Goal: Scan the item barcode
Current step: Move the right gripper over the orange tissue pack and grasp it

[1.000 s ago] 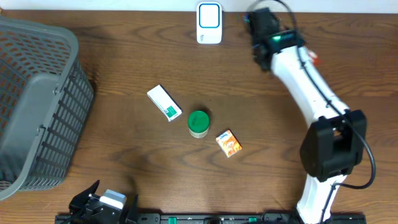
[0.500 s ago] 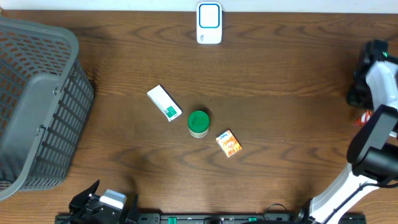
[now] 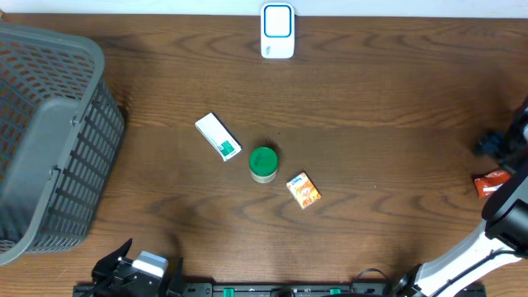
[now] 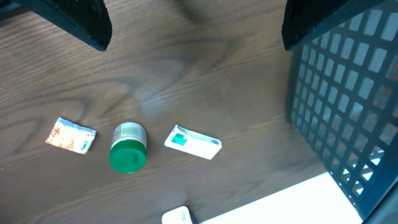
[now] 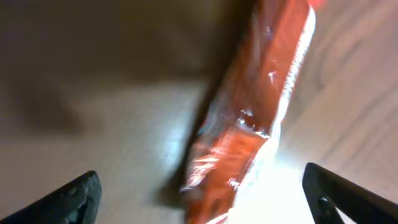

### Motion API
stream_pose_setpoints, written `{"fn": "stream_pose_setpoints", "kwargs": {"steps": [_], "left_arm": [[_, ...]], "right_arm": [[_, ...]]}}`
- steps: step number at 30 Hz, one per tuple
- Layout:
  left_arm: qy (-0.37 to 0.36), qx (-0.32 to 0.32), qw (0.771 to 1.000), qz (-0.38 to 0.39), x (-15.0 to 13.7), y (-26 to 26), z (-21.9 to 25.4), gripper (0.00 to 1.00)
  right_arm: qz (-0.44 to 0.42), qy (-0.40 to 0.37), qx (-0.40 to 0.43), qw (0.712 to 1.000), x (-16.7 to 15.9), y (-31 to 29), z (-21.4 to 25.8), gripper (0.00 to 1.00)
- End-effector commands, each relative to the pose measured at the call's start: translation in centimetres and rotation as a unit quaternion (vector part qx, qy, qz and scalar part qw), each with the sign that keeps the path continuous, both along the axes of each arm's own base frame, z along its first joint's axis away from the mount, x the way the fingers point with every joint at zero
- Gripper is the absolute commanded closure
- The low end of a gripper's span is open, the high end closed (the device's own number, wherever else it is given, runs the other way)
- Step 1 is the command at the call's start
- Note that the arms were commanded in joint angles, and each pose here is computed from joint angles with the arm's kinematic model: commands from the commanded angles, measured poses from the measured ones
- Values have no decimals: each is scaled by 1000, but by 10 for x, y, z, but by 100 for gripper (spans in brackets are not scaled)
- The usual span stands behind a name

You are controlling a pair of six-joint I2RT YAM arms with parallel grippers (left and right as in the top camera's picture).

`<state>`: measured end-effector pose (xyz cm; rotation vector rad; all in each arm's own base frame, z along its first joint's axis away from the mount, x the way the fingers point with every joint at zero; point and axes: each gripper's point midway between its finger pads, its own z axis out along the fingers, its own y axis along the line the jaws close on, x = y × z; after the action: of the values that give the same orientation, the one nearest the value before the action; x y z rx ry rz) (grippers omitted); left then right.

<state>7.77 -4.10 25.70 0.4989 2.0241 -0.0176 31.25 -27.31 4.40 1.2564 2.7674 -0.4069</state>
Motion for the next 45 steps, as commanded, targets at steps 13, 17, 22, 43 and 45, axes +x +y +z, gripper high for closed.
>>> {"fn": "stream_pose_setpoints", "kwargs": {"steps": [13,17,22,43,45], "left_arm": [[-8,-1,1000,-6,-1,-2,3,14],[-8,-1,1000,-6,-1,-2,3,14],[-8,-1,1000,-6,-1,-2,3,13],[-8,-1,1000,-6,-1,-2,3,14],[-8,-1,1000,-6,-1,-2,3,14]], "right_arm": [[269,-259,173,912,49,256,209,1],[333,-239,262,874,34,325,211,1],[247,-188,301,902,14,362,199,1],[775,-272,-137,554,107,451,162,1],[773,-303,-170,531,121,456,178,1]]}}
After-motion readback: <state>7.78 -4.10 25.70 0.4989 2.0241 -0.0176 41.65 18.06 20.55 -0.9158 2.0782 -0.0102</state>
